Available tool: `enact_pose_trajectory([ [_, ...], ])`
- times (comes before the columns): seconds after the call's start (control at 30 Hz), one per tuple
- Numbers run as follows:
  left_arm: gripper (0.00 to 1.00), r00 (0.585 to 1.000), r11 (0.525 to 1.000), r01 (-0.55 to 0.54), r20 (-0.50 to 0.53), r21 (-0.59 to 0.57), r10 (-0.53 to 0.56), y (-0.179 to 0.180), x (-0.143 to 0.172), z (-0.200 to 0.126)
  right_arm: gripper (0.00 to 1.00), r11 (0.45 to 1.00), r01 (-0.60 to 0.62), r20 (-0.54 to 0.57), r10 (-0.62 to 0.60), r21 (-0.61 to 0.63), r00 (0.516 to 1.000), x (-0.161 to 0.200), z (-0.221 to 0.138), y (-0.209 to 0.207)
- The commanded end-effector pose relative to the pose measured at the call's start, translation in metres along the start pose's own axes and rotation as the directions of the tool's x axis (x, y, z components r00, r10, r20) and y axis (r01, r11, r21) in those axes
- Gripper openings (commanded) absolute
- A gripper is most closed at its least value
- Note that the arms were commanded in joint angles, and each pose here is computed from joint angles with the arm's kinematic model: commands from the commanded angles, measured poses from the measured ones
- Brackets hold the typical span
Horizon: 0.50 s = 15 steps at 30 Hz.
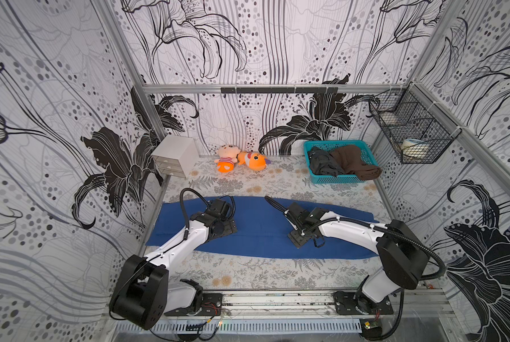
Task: Roll up the long pants
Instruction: Fold the long pant at the center of the board.
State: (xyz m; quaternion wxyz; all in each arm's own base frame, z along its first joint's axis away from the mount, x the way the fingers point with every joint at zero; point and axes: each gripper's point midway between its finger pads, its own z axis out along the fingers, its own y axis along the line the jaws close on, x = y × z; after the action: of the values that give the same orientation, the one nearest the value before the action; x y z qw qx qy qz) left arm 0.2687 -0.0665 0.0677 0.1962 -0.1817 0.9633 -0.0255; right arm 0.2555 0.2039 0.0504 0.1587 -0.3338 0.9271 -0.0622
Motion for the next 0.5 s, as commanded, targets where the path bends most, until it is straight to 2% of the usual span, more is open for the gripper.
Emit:
enact_pose_trajectory([
  [0.0,0.99,1.000,0.999,0.003,0.009,0.053,-0.004,-0.008,-0.006,0.004,0.84,0.999,0.046,-0.013,-0.046,-0.003,0.999,-0.005,0.000,0.002],
  [0.37,0.99,1.000,0.998,0.004,0.001,0.055,-0.004,-0.009,-0.006,0.007,0.82,0.994,0.106,-0.059,-0.104,0.017,0.993,-0.018,0.023,0.006],
  [0.47,0.99,1.000,0.999,0.004,0.002,0.053,-0.004,-0.008,-0.006,0.007,0.79,0.993,0.109,-0.064,-0.106,0.035,0.992,-0.019,0.025,0.003],
])
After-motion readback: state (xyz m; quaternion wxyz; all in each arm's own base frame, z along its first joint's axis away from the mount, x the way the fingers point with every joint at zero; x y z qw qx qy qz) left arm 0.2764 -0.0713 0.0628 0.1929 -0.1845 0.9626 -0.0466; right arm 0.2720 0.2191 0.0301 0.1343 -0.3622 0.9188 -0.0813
